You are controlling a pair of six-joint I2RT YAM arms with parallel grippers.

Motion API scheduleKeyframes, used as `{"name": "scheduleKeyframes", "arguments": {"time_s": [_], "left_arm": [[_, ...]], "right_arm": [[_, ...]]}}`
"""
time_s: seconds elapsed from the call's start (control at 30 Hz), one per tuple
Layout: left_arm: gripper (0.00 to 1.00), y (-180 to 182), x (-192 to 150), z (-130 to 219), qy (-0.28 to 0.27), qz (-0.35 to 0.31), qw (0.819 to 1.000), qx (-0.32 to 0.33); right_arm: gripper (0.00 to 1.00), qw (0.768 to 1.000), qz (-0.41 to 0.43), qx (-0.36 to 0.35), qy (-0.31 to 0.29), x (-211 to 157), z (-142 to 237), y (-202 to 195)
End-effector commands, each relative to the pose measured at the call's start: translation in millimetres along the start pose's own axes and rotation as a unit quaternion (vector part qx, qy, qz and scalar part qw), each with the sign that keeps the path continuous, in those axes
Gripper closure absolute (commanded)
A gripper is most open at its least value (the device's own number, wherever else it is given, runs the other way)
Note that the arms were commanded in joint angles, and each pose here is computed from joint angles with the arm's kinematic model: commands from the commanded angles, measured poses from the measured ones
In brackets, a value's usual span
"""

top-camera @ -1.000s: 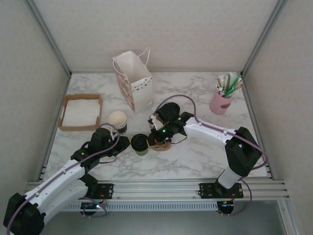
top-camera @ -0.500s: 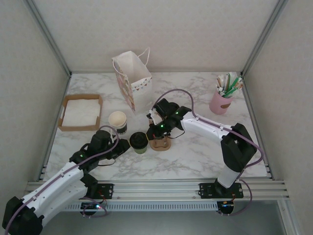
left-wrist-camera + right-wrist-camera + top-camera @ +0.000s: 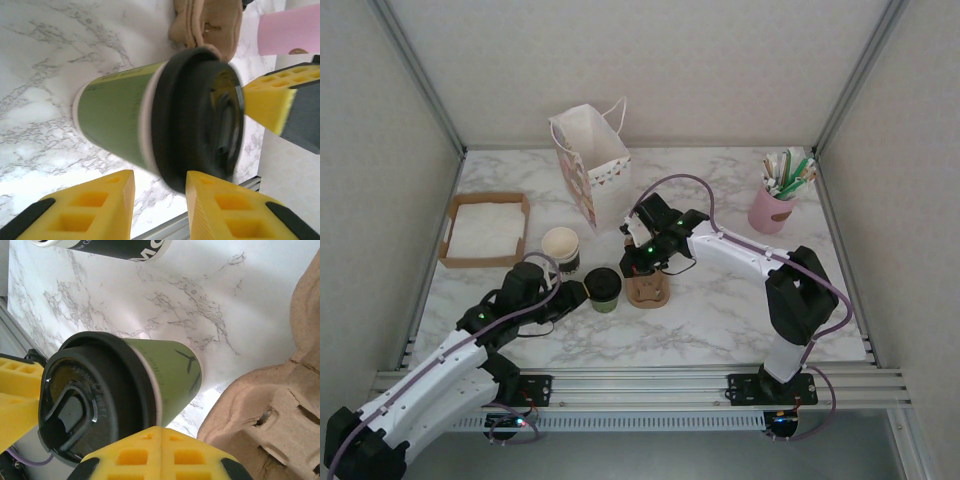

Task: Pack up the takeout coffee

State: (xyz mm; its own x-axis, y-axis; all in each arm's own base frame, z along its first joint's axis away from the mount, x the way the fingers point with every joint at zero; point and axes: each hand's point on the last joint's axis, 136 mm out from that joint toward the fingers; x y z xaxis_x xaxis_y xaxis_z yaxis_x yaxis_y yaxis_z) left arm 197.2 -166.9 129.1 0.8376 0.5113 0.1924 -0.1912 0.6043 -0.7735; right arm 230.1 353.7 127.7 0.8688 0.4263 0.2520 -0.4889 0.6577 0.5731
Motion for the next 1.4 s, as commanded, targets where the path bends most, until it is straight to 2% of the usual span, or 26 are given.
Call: {"name": "scheduleKeyframes", "arguments": {"time_s": [0.0, 0.13, 0.3, 0.67, 1.37], "left_arm": [[0.67, -4.2, 2.6, 9.3, -0.004, -0.013, 1.0, 0.003], [0.68, 1.1, 8.6, 13.0, -0.014, -0.015, 1.0, 0.017], [0.76, 0.4, 24.5, 13.5, -0.029, -0.023, 0.999, 0.029], [0.78, -9.4, 51.7, -0.7, -0.037, -0.037, 0.998, 0.028], [0.82, 4.3, 40.3, -16.2, -0.008, -0.028, 0.999, 0.026]], "right_arm": [[1.0, 1.0, 0.003, 0.002, -0.006, -3.2, 12.1, 4.7], [1.0, 1.0, -0.005, 0.019, -0.006, -13.0, 16.0, 9.7], [1.0, 0.999, -0.012, 0.048, -0.004, -30.7, 15.9, 22.3], [1.0, 0.994, -0.036, 0.104, -0.015, -34.2, 7.9, 44.9], [1.0, 0.995, -0.049, 0.091, 0.002, -31.7, -15.1, 32.4]]}}
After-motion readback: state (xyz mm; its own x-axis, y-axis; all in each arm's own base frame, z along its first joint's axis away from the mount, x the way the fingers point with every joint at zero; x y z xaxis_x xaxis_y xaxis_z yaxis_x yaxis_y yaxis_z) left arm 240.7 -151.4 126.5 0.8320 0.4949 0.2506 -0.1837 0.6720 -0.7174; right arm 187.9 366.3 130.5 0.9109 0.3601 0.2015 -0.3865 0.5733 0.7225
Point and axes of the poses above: each hand's point on the last joint's axis, 136 mm out from that joint toward the fingers, its own z axis back along the fingers, its own y axis along the line the jaws close on, x = y × z, and after that the axes turned 2 degrees about z, right-handed
